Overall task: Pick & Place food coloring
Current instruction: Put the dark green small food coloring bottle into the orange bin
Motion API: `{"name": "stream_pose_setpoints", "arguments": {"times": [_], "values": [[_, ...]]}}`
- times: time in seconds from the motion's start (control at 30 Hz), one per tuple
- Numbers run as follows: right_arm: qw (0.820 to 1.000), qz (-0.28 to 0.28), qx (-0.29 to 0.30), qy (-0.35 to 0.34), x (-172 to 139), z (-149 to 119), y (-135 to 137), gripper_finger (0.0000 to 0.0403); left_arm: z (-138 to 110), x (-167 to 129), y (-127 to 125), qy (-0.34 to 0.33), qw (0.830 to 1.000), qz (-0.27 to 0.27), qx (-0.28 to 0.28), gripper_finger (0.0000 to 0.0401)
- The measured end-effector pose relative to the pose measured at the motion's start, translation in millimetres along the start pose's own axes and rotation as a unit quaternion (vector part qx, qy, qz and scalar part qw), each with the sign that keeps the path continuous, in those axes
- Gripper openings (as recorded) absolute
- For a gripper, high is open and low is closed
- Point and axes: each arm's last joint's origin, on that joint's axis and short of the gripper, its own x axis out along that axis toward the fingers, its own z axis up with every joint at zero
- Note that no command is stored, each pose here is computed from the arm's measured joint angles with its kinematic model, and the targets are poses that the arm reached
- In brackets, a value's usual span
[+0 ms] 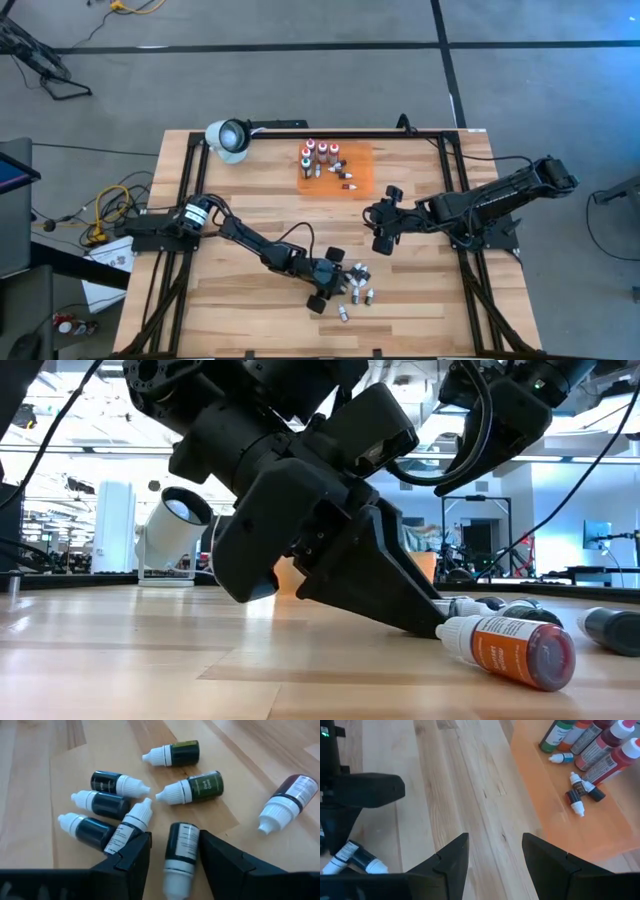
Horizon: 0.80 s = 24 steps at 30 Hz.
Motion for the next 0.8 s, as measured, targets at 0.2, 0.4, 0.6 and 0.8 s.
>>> {"name": "stream_pose_setpoints", "arguments": {"times": [0.2,0.4,0.6,0.8], "values": [[1.000,0.000,0.001,0.000,0.0,0.0,-0.1,0.0177,-0.2,0.0,-0.4,-0.001,1.000,-0.006,-0.001,0.0122],[1.000,0.000,0.001,0.000,0.0,0.0,0.0,0.0177,-0.2,0.0,-0.8,-0.003,1.000,-0.012,0.000,0.0080],[1.000,0.000,0.001,0.000,0.0,0.0,0.0,0.0177,-0.2,0.0,-0.7,-0.003,1.000,-0.012,0.000,0.0080],[1.000,0.000,0.001,0.000,0.0,0.0,0.0,0.0177,-0.2,0.0,-0.6,-0.004,1.000,-0.011,-0.001,0.0089]]}}
